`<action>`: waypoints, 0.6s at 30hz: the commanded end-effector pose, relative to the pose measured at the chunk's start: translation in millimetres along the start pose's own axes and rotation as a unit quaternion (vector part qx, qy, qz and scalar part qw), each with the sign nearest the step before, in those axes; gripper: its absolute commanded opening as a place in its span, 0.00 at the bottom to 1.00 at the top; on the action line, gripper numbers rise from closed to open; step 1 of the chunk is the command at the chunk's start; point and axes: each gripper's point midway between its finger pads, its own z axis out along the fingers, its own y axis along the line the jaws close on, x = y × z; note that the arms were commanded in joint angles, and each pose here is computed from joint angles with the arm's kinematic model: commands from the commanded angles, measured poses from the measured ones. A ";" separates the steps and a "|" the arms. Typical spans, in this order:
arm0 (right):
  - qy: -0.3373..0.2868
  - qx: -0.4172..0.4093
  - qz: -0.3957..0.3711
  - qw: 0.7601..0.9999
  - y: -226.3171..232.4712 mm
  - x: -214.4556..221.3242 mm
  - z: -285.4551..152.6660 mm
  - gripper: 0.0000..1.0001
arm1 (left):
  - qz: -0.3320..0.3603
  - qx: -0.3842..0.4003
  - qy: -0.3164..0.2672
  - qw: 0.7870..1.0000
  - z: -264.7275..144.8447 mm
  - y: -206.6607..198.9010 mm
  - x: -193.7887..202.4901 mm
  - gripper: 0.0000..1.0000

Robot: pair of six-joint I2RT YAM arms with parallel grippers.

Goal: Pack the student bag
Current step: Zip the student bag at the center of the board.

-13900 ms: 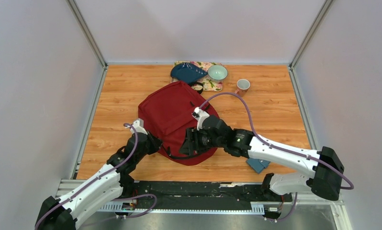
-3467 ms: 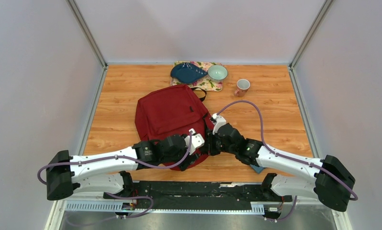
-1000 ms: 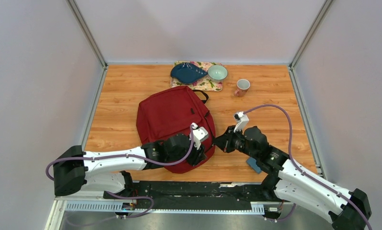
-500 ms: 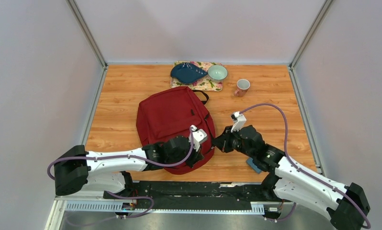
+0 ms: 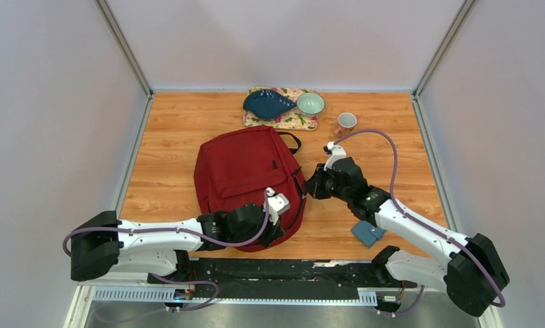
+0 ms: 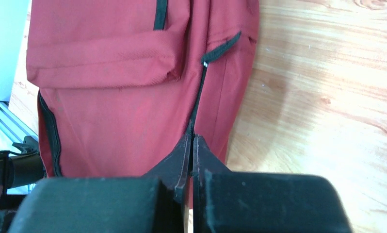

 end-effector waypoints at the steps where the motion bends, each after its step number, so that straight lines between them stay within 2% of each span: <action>1: -0.101 -0.040 -0.021 0.994 21.3 -74.2 4.4 0.00 | -0.014 0.023 0.071 0.997 -13.0 -11.5 51.0 0.00; 18: -0.105 -0.046 -0.015 0.993 25.8 -119.9 55.1 0.00 | -0.027 0.014 0.094 0.995 -20.7 -9.9 79.8 0.00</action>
